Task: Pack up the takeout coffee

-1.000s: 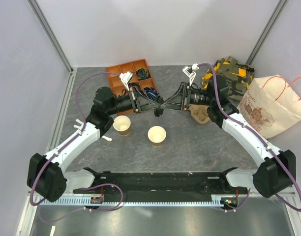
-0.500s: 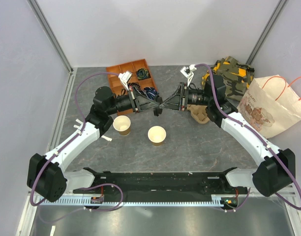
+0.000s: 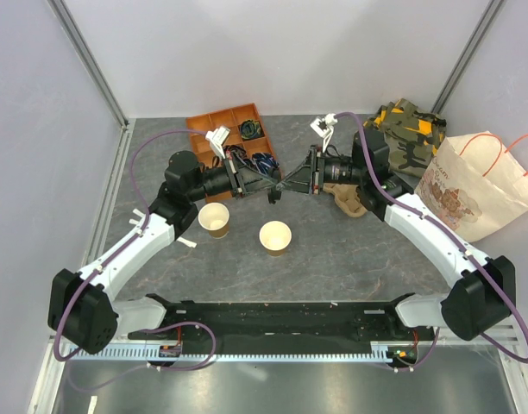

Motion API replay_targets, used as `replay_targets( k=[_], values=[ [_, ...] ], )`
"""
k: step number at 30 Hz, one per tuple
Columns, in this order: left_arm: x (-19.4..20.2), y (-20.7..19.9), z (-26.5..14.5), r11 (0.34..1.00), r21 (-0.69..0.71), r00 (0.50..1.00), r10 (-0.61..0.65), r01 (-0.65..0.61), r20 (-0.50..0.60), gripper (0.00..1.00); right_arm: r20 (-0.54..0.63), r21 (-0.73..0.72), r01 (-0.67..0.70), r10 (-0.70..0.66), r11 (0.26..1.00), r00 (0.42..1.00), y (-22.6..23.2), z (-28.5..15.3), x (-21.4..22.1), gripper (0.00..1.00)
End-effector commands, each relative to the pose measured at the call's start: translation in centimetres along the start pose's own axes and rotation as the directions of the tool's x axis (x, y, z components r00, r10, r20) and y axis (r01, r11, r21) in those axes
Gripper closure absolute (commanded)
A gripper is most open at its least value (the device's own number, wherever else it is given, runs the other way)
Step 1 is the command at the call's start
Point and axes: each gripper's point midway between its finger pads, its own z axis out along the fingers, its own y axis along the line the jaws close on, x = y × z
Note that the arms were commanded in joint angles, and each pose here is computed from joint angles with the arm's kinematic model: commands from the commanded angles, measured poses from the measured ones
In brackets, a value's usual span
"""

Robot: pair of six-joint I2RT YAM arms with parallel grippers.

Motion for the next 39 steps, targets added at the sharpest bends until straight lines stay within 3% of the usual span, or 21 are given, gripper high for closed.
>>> replay_targets(
  k=[1,8,17,22,27,30,33,39],
  values=[
    [-1.0,-2.6,0.4,0.998,0.063,1.000,0.012,-0.013,0.021,0.98,-0.030,-0.033,0.039,-0.040,0.999,0.999,1.2,0.6,0.6,0.63],
    [-0.8,-3.3,0.2,0.996,0.091,1.000,0.023,-0.024,0.012,0.98,-0.044,-0.022,0.053,-0.054,0.998,0.998,0.7,0.5,1.1,0.69],
    [-0.9,-3.7,0.3,0.995,0.101,1.000,0.017,-0.018,0.007,0.98,-0.062,0.023,0.077,-0.076,0.997,0.995,-0.3,0.3,1.6,0.69],
    [-1.0,-3.6,0.4,0.995,0.098,1.000,0.016,-0.017,0.009,0.98,-0.051,0.037,0.070,-0.068,0.997,0.996,-0.4,0.6,1.0,0.78],
    [-0.8,-3.1,0.3,0.996,0.083,1.000,0.013,-0.014,0.009,0.98,-0.045,0.037,0.060,-0.058,0.998,0.997,-0.3,0.8,0.6,1.00],
    [-0.6,-2.7,0.2,0.997,0.070,1.000,0.011,-0.012,0.007,0.98,-0.048,0.036,0.051,-0.049,0.998,0.998,-0.3,0.8,0.7,1.00],
    [-0.2,-2.1,0.1,0.999,0.052,1.000,0.008,-0.008,0.002,0.91,-0.058,0.041,0.052,-0.050,0.998,0.997,-0.5,0.7,1.1,1.00],
    [0.3,-1.2,-0.5,0.999,0.028,1.000,0.015,-0.015,0.000,0.55,-0.089,0.067,0.082,-0.075,0.994,0.993,-1.1,0.2,1.9,1.00]
  ],
)
